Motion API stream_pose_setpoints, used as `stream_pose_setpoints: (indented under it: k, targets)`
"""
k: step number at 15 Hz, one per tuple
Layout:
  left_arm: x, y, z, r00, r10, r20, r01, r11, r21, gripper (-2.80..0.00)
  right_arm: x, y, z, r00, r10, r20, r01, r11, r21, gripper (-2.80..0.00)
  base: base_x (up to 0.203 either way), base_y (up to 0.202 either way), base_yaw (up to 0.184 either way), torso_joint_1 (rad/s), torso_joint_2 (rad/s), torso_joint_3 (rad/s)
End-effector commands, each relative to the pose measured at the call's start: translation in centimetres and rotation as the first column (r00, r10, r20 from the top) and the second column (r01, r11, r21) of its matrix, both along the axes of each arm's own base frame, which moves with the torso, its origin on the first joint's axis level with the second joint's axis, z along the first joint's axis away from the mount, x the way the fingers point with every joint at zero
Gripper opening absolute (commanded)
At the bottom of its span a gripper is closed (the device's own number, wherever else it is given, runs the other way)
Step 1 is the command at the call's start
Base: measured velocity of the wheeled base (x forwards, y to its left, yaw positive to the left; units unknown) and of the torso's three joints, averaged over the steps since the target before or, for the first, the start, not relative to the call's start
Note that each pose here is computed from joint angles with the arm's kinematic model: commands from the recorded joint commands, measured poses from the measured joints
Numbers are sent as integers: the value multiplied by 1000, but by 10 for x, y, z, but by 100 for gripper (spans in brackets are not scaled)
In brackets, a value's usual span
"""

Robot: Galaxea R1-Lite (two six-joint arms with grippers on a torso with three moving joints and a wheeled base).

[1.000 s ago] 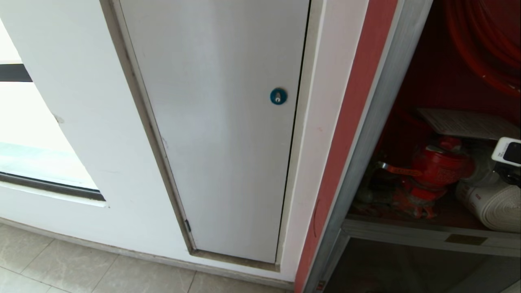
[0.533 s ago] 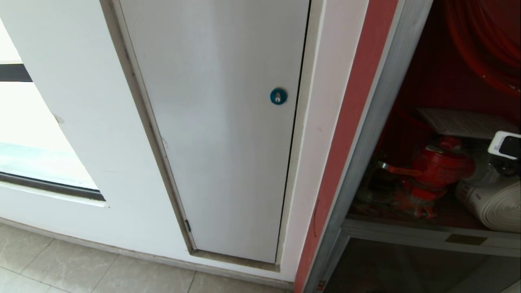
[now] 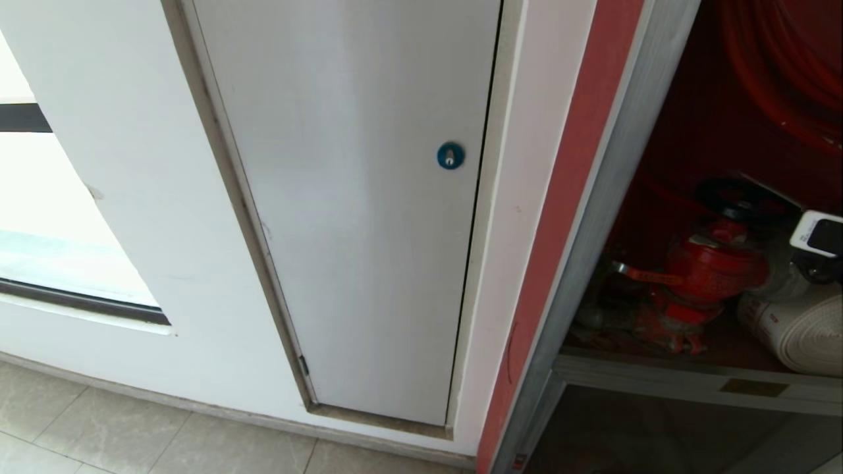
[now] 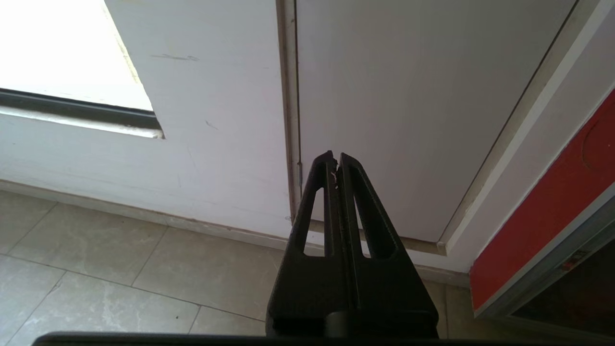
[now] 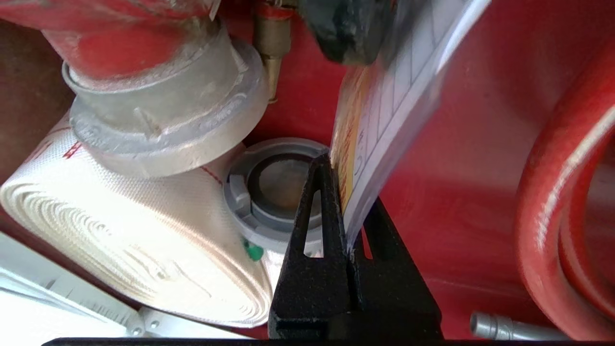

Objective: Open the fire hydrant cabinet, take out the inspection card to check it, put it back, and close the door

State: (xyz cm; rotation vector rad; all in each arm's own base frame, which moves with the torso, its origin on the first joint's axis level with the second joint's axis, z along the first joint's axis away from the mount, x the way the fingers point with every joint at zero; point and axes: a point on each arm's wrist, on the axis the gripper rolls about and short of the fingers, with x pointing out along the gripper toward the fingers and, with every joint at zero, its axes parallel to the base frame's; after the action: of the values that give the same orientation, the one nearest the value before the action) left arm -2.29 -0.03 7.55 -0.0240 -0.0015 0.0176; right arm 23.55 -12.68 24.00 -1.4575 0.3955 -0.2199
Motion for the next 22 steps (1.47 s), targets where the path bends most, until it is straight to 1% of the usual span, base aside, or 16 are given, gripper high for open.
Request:
stream_pose_setpoints:
  k: [1, 4, 9, 12, 16, 18, 22]
  targets:
    - [0, 0, 0, 1000, 1, -1, -1, 1000, -1, -280, -9, 4, 4, 1000, 2, 12, -2, 1000, -15, -280, 0, 0, 0, 0, 0, 0]
    - [0, 0, 0, 1000, 1, -1, -1, 1000, -1, -280, -24, 6, 9, 999, -23, 34, 24, 999, -27, -280, 0, 0, 0, 0, 0, 0]
    - [0, 0, 0, 1000, 1, -1, -1, 1000, -1, -280, -64, 15, 24, 992, -75, 106, 83, 994, -69, -280, 0, 0, 0, 0, 0, 0]
    - [0, 0, 0, 1000, 1, -1, -1, 1000, -1, -280, -88, 28, 27, 989, -41, 142, 54, 994, -90, -280, 0, 0, 0, 0, 0, 0]
    - [0, 0, 0, 1000, 1, -1, -1, 1000, -1, -280, -124, 50, 30, 978, 4, 209, 23, 991, -130, -280, 0, 0, 0, 0, 0, 0]
    - [0, 0, 0, 1000, 1, -1, -1, 1000, -1, -280, -139, 62, 25, 970, 40, 240, -14, 994, -108, -280, 0, 0, 0, 0, 0, 0]
    - [0, 0, 0, 1000, 1, -1, -1, 1000, -1, -280, -151, 73, 7, 959, 89, 268, -95, 995, 12, -280, 0, 0, 0, 0, 0, 0]
